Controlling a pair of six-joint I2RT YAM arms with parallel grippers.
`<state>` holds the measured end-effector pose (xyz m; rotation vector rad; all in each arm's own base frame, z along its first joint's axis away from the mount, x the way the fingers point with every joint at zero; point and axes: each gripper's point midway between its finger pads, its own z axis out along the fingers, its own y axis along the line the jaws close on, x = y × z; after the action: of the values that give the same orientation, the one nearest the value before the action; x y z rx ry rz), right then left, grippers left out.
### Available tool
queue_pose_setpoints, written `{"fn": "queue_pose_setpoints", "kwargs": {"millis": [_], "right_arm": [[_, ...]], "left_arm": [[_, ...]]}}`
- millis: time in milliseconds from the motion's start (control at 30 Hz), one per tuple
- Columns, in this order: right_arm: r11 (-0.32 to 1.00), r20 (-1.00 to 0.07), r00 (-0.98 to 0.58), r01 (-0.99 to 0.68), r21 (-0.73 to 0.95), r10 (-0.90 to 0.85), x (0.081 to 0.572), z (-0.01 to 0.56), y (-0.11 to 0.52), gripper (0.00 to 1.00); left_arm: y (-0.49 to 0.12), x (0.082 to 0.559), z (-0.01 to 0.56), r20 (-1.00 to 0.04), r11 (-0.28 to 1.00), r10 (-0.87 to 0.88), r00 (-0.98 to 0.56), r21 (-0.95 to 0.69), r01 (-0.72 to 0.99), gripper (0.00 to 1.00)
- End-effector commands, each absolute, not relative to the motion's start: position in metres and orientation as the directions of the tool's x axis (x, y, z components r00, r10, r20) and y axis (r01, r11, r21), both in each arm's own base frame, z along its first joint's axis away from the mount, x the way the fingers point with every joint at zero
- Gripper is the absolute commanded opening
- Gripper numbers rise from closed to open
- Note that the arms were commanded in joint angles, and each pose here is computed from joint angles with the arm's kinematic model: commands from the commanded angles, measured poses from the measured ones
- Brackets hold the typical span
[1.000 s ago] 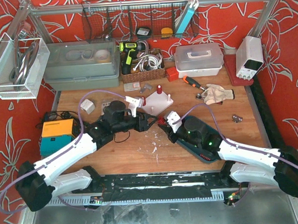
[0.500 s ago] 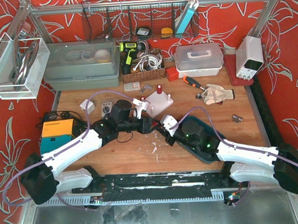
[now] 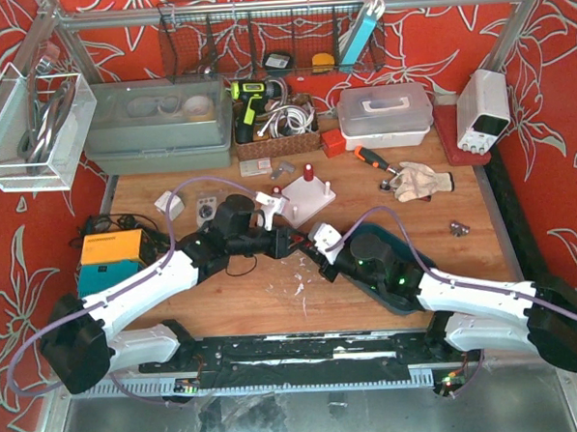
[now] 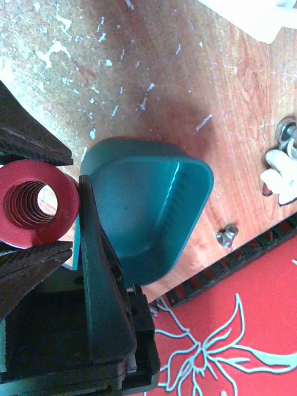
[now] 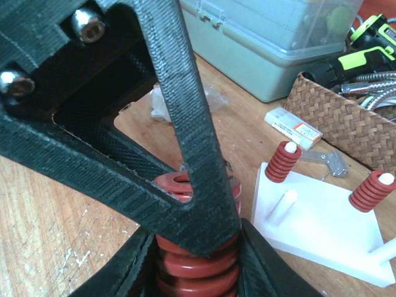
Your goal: Install the large spring
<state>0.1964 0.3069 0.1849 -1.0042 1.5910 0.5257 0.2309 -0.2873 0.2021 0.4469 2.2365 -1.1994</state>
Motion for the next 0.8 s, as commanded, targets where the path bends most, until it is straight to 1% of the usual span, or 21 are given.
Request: {"fn": "queue_pose_setpoints", "kwargs": {"millis": [0,167,233,333,367,400,567,767], "right_arm": [[0.553,-0.946,0.003,-0.811,-0.192,-0.324,0.202,0.192,0.311,0.17],[0.577,-0.937,-0.045,-0.797,-0.176,-0.348,0.207,0.191,0.310,0.61],[0.611,-0.934,-0.078,-0.775,-0.163,-0.349,0.210,0.192,0.303,0.74],[0.668,-0.936,-0.096,-0.725,-0.167,-0.339,0.216,0.199,0.288,0.90],[0.695,-0.939,-0.098,-0.698,-0.172,-0.331,0.219,0.201,0.280,0.97],[0.722,-0.942,-0.103,-0.671,-0.171,-0.319,0.223,0.203,0.272,0.99],[0.852,-0.957,-0.157,-0.505,-0.134,-0.244,0.245,0.209,0.224,0.99],[0.971,-0.960,-0.258,-0.234,-0.050,-0.112,0.269,0.197,0.152,0.99]], "left_arm": [[-0.296,0.222,0.217,-0.639,0.465,0.022,-0.769,-0.675,0.573,0.05],[-0.287,0.233,0.218,-0.674,0.524,-0.018,-0.739,-0.636,0.567,0.00],[-0.282,0.243,0.219,-0.701,0.572,-0.034,-0.712,-0.598,0.562,0.00],[-0.273,0.262,0.221,-0.740,0.658,-0.046,-0.671,-0.528,0.537,0.00],[-0.271,0.267,0.220,-0.749,0.681,-0.043,-0.661,-0.506,0.529,0.00],[-0.268,0.273,0.220,-0.759,0.708,-0.040,-0.650,-0.481,0.517,0.00],[-0.257,0.305,0.208,-0.784,0.826,0.011,-0.621,-0.342,0.447,0.00],[-0.250,0.334,0.194,-0.786,0.902,0.083,-0.613,-0.202,0.381,0.00]]}}
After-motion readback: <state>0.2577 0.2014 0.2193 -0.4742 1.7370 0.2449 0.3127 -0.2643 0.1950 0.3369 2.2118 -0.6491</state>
